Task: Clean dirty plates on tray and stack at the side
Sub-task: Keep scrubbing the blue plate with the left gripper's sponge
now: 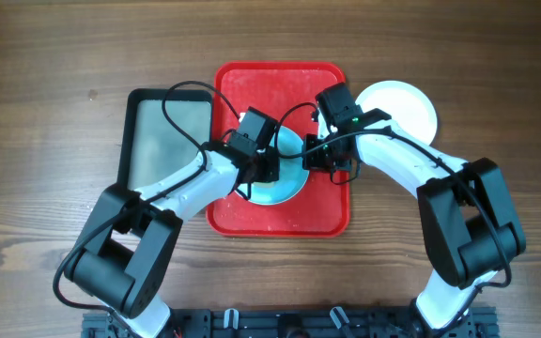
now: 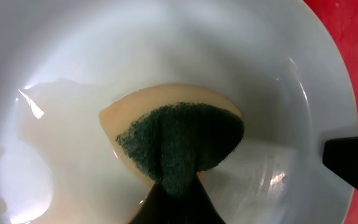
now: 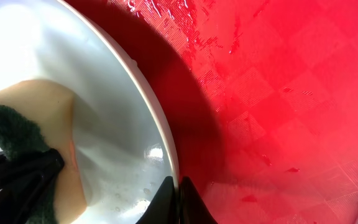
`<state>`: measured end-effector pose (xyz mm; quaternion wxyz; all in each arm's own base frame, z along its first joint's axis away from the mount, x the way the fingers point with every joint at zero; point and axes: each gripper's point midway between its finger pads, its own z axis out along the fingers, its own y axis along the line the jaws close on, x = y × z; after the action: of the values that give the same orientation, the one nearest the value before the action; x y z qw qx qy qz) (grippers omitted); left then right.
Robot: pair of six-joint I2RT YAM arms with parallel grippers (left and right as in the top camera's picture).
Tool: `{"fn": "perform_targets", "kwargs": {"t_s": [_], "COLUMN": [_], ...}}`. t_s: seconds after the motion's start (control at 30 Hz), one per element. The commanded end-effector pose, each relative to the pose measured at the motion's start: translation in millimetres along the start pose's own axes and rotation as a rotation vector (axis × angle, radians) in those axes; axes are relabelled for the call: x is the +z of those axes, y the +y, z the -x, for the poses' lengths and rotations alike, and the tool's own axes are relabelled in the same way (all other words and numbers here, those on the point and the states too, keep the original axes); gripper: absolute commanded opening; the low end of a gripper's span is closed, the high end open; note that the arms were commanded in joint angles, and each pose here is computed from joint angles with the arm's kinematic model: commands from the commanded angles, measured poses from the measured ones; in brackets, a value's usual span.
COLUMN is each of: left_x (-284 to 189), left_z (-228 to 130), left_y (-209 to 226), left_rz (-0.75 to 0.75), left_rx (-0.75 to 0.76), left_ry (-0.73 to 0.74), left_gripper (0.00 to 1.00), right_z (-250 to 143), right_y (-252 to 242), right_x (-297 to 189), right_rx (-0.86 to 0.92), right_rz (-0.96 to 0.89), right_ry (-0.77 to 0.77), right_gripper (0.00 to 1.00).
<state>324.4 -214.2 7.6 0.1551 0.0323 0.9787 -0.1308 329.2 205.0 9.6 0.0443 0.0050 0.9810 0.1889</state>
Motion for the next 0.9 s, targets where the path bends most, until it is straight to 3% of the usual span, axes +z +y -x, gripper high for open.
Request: {"fn": "perform_targets", "kwargs": {"t_s": [0.0, 0.23, 0.4, 0.67, 0.87], "left_x": [3, -82, -126, -97, -53], "left_z": [-15, 61, 76, 47, 22], "left_y": [-9, -21, -22, -12, -33], "left_rz": [-0.039, -0.146, -0.189, -0.139, -0.268], "left_rx": [-0.007, -0.049, -0.087, -0.149, -0.148], "left_ry": [0.046, -0.221, -0.321, -0.168, 0.018], "left_gripper": [0.04, 0.04, 0.04, 0.04, 0.04], "right_z": [-12, -11, -11, -11, -11], "right_y": [14, 14, 14, 14, 14], "right_x": [11, 11, 11, 11, 11], "right_rx": [-0.020, -0.021, -0.021, -0.022, -0.022], "right_rz": [0.045, 0.045, 0.045, 0.047, 0.047], "right_ry": [0.046, 0.045, 0.045, 0.041, 0.041], "right_gripper": [0.04, 0.04, 0.04, 0.04, 0.04]}}
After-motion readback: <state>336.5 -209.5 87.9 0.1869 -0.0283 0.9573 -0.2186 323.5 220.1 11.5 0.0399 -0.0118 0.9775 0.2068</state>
